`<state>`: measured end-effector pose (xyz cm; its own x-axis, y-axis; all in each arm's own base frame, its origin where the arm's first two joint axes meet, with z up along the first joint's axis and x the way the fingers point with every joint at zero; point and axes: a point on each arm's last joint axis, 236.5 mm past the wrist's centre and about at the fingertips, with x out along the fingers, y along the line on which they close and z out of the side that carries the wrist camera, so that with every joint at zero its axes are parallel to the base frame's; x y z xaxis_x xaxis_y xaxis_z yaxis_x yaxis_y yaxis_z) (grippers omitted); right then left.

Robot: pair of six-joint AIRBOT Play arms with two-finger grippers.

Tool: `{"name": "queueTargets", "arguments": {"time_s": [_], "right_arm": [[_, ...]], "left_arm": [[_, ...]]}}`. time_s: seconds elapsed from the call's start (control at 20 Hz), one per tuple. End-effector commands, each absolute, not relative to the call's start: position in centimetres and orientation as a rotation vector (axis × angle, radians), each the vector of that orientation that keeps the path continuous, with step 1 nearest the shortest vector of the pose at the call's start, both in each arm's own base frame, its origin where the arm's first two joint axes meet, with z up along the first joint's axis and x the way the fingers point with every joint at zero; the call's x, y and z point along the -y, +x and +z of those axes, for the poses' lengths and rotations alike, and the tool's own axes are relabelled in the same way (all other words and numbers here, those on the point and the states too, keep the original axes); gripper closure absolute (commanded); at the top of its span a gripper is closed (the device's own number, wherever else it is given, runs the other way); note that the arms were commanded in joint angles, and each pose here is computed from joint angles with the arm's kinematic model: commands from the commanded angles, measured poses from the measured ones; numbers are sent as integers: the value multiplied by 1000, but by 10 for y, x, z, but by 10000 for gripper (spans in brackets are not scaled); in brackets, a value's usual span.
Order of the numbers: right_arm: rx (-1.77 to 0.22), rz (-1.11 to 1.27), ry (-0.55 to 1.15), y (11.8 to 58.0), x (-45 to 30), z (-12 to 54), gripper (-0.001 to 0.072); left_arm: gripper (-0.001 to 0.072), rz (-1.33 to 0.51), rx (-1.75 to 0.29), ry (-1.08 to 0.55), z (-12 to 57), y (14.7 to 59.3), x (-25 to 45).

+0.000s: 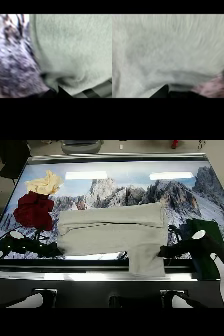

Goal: Fold the shirts.

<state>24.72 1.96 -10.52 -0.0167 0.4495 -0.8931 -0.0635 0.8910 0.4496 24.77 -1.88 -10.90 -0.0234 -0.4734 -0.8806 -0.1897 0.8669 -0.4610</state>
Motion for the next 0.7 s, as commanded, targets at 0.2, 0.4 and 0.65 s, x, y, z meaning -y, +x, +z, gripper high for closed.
{"name": "queueTargets", "arguments": {"time_s": [0.2, 0.4, 0.65], "right_arm": [[-1187, 408, 244, 336, -12, 9, 674], [-984, 340, 340, 421, 2, 40, 674], [-887, 323, 339, 521, -7, 14, 673]], "left_arm": [[684, -229, -1311, -479, -15, 330, 1], [684, -220, -1250, -509, 2, 389, -9], [683, -286, -1267, -507, -16, 463, 4]]}}
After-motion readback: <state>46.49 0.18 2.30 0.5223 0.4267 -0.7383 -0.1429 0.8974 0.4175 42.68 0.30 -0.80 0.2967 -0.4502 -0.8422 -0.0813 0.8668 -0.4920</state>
